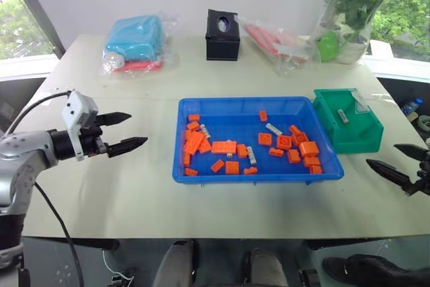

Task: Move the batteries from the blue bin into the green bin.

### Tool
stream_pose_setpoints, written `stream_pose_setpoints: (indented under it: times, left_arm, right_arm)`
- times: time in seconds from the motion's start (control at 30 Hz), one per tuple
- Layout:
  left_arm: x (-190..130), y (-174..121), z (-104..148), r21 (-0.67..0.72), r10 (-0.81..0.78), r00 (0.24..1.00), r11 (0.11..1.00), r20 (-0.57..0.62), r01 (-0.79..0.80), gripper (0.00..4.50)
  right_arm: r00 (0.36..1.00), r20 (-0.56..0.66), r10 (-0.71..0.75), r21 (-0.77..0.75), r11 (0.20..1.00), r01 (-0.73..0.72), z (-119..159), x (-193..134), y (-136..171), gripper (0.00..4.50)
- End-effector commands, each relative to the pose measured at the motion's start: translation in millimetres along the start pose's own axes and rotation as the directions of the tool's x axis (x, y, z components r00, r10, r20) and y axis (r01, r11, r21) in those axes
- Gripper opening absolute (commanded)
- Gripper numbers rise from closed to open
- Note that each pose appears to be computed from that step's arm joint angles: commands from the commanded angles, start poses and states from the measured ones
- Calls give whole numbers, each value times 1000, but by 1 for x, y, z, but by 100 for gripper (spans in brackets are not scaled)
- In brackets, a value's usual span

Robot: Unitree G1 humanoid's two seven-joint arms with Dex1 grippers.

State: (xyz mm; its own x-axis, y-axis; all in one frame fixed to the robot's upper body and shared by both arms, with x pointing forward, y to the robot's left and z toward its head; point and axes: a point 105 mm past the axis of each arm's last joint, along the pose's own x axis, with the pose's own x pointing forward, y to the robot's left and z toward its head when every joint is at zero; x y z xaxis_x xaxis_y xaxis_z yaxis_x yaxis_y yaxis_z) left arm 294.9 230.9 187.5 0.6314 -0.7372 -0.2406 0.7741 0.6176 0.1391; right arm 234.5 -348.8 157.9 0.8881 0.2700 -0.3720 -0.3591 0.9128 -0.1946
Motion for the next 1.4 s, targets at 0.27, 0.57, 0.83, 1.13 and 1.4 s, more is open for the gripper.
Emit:
stream_pose_setpoints:
  times: [0.27,0.57,0.83,1.13,1.4]
  left_arm:
    - [-5,10,8,56,69,998,996,9,-70,448]
    - [-6,2,7,36,26,1000,999,4,-27,448]
    - [-1,-12,21,56,-51,998,997,41,49,448]
    - [2,-29,33,85,-121,991,990,54,117,448]
    - [6,-45,41,107,-164,984,982,63,157,448]
  right_arm:
    - [998,57,-4,-35,999,6,17,3,-4,450]
    - [999,49,1,-49,999,1,19,7,-5,450]
    - [992,53,118,-166,980,-108,53,23,-7,450]
    - [929,91,359,-311,896,-316,112,62,29,450]
    - [781,21,624,-426,713,-558,127,96,101,450]
